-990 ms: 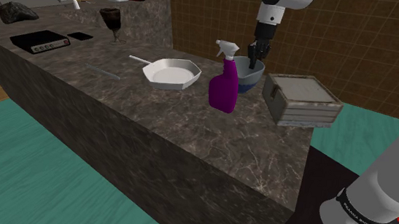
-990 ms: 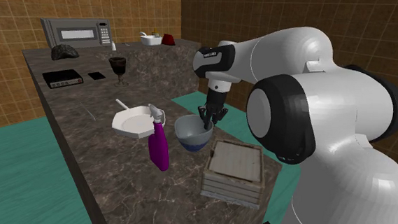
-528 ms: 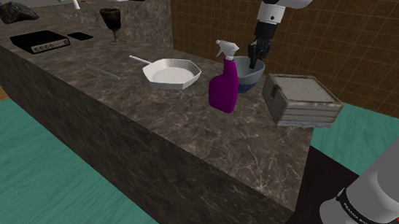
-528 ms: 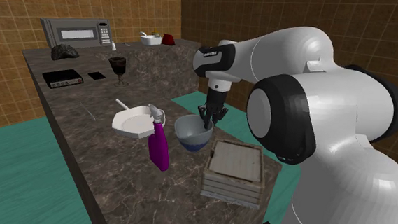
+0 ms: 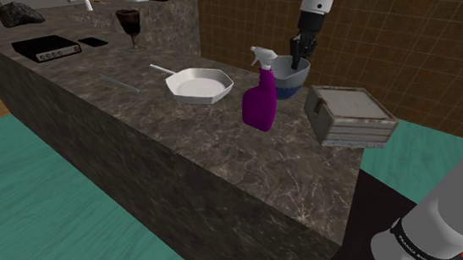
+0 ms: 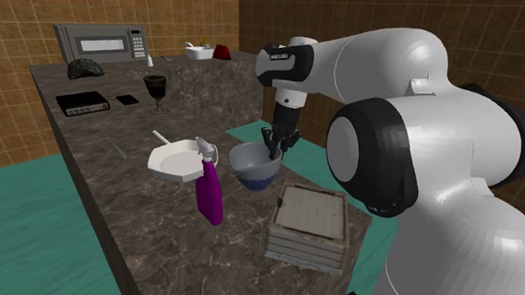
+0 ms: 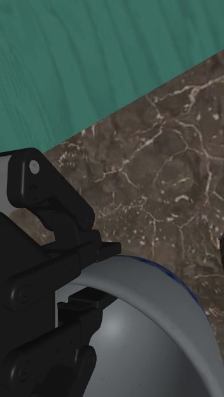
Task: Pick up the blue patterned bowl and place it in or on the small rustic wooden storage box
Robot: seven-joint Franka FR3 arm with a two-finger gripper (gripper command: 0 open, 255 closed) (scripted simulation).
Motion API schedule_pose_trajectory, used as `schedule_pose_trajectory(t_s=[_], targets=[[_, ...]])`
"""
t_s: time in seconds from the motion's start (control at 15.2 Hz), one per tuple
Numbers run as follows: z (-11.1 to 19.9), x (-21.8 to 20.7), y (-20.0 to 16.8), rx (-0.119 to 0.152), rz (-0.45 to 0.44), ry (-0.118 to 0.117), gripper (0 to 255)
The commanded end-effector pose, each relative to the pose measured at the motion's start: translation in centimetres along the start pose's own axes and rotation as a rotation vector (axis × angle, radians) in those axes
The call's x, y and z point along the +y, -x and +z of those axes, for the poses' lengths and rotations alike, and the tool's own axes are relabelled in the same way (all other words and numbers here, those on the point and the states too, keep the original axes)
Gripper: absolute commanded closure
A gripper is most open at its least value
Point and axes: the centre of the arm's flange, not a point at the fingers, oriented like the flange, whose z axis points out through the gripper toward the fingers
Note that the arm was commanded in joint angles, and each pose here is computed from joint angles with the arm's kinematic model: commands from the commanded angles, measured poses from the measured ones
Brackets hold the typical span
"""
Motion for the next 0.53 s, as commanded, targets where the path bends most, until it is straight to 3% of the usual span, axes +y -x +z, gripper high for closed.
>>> schedule_pose_trajectory(t_s=[0.0,0.46], targets=[[-1.1,-0.1,0.1,0.001,0.000,0.000,255],[-4.7,-0.8,0.2,0.001,0.000,0.000,255]])
